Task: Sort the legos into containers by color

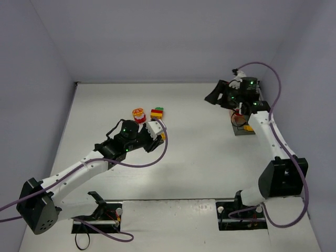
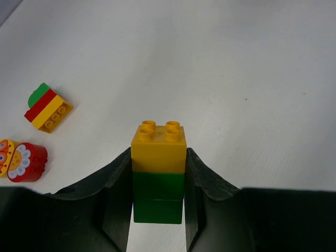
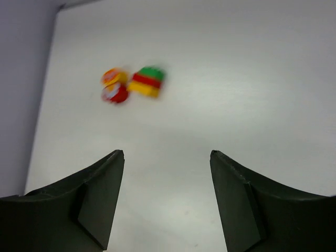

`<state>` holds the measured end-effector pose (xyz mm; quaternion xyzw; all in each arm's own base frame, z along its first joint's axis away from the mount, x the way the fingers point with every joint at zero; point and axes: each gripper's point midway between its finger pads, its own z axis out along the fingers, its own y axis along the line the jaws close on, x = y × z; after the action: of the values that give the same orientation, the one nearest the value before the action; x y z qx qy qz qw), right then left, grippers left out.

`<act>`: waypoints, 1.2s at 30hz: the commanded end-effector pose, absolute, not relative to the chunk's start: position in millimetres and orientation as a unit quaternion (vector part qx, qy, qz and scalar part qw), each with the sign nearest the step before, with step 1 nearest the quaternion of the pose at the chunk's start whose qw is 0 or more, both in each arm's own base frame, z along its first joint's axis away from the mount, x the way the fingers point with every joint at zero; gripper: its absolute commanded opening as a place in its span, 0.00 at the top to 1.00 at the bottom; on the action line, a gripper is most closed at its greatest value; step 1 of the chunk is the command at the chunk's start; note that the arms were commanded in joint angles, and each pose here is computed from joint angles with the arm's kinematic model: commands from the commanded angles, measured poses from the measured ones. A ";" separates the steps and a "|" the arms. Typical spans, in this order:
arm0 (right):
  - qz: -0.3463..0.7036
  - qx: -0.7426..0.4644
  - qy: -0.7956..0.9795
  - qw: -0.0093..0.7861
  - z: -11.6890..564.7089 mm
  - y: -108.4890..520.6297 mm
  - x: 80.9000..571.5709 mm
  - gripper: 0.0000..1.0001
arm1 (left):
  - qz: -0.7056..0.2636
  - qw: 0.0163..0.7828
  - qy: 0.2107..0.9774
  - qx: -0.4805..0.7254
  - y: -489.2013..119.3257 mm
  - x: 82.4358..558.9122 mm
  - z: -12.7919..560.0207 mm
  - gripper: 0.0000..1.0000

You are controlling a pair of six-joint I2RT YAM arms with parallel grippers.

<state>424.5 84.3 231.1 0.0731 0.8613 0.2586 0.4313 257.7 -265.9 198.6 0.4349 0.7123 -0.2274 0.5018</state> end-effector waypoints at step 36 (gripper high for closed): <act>0.473 -0.154 0.822 0.279 233.8 327.6 255.8 0.33 | -0.267 0.573 0.631 0.449 -280.8 247.9 272.5 0.83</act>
<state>248.4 317.6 216.4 -0.1420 0.8440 0.4534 0.2490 248.3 -269.1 219.1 0.4548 0.6802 -0.2411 0.5219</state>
